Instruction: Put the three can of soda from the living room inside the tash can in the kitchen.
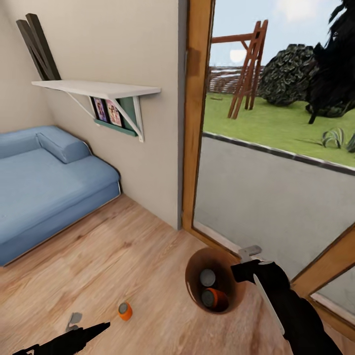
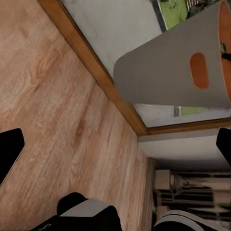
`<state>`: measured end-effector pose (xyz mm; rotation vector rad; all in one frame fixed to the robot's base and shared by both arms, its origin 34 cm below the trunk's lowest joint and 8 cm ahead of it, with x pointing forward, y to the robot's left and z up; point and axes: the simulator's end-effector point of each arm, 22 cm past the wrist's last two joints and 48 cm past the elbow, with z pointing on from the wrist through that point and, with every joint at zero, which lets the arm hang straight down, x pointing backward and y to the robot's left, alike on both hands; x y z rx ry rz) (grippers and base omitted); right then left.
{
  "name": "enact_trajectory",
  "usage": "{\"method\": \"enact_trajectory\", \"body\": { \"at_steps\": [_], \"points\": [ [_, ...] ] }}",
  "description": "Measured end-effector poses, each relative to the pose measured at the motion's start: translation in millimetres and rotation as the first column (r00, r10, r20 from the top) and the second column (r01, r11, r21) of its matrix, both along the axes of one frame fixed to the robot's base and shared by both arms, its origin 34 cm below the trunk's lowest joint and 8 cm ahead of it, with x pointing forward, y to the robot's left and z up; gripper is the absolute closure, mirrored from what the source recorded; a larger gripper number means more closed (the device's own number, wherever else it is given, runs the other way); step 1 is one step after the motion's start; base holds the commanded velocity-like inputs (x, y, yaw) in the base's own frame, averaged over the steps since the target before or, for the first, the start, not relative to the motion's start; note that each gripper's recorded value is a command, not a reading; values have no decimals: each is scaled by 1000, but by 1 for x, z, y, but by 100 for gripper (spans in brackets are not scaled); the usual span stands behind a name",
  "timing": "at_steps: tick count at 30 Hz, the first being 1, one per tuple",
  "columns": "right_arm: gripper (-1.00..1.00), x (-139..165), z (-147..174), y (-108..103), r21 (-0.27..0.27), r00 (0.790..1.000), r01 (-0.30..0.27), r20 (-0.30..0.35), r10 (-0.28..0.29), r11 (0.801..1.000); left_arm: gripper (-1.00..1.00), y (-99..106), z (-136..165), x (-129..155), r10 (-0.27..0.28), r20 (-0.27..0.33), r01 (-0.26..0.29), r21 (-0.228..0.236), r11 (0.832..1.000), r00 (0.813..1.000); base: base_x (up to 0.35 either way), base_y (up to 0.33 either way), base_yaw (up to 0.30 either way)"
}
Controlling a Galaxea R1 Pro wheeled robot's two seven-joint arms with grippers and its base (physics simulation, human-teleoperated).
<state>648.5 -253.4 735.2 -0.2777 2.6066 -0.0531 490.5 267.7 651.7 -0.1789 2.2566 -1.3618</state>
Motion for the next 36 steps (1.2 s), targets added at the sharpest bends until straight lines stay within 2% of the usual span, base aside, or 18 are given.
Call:
{"method": "enact_trajectory", "body": {
  "at_steps": [5,10,19,26,28,32,36],
  "points": [
    [100,1,0,-4,-21,1000,0,3,0,1000,-100,0,0,0,0,0,0,1,1000,1000,347,0,11],
    [100,0,0,-1,-6,1000,0,0,0,1000,-100,0,0,0,0,0,0,1,1000,1000,347,0,3],
    [100,0,0,-4,-18,1000,0,1,0,1000,-100,1,0,0,1,0,-1,1,1000,1000,335,54,0],
    [100,0,0,-2,-10,1000,0,0,0,1000,-100,1,0,0,1,0,-1,1,1000,1000,122,120,111],
    [100,-2,-2,6,-26,1000,-31,-3,30,999,-100,1,0,0,1,0,-1,1,1000,1000,10,13,88],
    [100,-7,-5,29,-9,996,-85,-14,84,996,-100,1,0,0,1,0,-1,1,1000,1000,4,5,37],
    [100,-8,-6,32,-24,995,-102,-13,102,995,-100,1,0,0,1,0,-1,1,1000,1000,1,1,11]
  ]
}}
